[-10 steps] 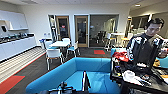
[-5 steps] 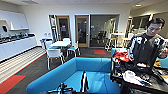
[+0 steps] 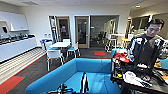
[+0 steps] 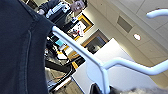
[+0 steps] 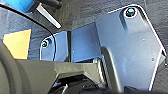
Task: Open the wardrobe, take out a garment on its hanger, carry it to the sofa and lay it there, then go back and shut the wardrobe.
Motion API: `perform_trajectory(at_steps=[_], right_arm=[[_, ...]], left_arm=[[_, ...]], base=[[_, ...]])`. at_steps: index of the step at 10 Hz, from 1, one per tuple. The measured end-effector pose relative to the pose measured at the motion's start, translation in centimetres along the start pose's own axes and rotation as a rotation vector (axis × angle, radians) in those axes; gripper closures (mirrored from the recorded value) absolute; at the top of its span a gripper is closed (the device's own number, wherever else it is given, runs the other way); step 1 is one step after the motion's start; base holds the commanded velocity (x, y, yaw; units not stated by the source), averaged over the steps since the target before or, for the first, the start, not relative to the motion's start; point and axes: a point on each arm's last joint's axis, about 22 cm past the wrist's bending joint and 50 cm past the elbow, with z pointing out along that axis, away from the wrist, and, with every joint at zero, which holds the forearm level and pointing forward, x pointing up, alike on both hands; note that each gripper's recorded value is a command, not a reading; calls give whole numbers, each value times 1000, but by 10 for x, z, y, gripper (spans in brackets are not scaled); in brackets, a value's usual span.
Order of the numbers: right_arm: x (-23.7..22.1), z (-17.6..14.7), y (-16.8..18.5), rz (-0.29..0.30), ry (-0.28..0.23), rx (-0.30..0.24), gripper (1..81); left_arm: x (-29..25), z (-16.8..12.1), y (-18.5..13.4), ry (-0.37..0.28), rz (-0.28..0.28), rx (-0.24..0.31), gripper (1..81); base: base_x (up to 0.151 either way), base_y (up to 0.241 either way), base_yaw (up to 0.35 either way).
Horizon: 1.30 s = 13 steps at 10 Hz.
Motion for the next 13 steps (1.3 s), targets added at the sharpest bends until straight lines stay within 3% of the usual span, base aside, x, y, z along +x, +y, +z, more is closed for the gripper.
perform_trajectory(at_steps=[4,9,13], right_arm=[[2,0,0,0,-2,-2,10],[-37,-14,5,49,-102,-32,10],[-34,-14,4,47,-104,-32,10]], left_arm=[[1,1,-4,-1,-9,-4,811],[-7,3,-55,-5,-138,-6,811],[-4,5,-55,4,-143,-23,811]], base=[[99,0,0],[99,0,0],[99,0,0]])
